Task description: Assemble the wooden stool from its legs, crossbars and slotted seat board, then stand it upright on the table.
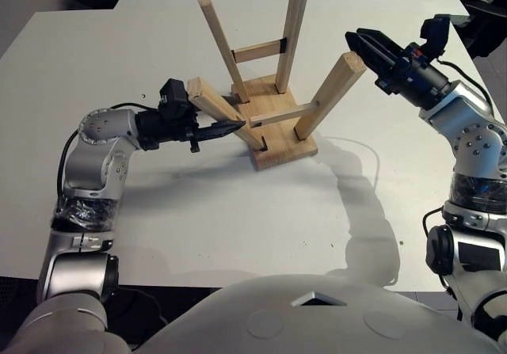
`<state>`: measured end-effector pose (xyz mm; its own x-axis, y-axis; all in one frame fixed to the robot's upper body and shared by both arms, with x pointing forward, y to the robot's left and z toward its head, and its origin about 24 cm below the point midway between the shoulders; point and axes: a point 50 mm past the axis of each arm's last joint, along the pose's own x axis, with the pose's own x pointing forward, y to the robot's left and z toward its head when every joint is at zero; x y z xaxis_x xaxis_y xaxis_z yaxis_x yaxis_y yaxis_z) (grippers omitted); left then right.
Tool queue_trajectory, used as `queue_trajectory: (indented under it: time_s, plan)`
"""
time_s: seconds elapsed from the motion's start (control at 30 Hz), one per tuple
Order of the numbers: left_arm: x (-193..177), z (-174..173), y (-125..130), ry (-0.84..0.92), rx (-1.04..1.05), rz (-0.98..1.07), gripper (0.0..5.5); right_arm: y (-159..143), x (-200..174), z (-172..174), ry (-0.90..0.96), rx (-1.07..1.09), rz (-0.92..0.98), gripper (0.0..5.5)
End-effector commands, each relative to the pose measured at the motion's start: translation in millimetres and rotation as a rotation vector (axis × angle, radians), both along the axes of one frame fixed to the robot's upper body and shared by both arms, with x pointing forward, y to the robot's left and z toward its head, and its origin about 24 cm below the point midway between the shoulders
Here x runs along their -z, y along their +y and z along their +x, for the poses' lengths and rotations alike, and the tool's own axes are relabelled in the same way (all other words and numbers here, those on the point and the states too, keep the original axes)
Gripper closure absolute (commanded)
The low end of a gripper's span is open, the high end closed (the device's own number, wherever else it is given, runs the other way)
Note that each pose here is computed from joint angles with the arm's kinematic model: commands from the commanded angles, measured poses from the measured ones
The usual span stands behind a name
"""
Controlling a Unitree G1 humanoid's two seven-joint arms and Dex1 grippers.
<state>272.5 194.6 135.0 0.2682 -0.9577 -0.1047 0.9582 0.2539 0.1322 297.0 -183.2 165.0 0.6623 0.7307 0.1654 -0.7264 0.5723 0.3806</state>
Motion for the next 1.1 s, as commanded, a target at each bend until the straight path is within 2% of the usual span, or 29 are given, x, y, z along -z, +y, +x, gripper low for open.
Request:
queue_trajectory:
  time_s: [0.03,0.37,0.6,0.73,0.87,0.93,1.0,1.1]
  plan:
    - [17.2,1.3,-6.0,0.046,0.004,0.109,3.46,8.0,19.4,-4.1,0.083,-0.004,-0.048,2.43]
    - [20.9,-5.0,-19.3,0.045,-0.020,0.107,3.46,24.1,10.8,-18.6,0.032,-0.068,-0.045,2.43]
    - [20.5,-13.7,-27.7,0.046,0.004,0.154,3.46,33.4,-14.6,-19.4,-0.068,-0.068,-0.038,2.43]
    - [26.6,-23.6,-27.6,0.063,-0.027,0.145,3.46,24.9,-20.4,-12.2,-0.092,0.050,-0.019,3.04]
    - [31.1,-27.9,-26.6,0.055,-0.060,0.172,3.46,15.3,-73.0,-15.5,-0.234,0.091,0.159,3.74]
    - [32.7,-29.1,-26.6,0.045,-0.077,0.189,3.46,25.3,-98.0,-28.7,-0.312,0.010,0.195,4.05]
    - [32.5,-30.0,-28.2,0.045,-0.090,0.188,3.46,46.3,-101.3,-47.4,-0.347,-0.118,0.112,4.39]
    - [31.4,-30.9,-32.8,0.047,-0.091,0.197,3.46,74.4,-72.7,-75.2,-0.323,-0.288,-0.113,4.86]
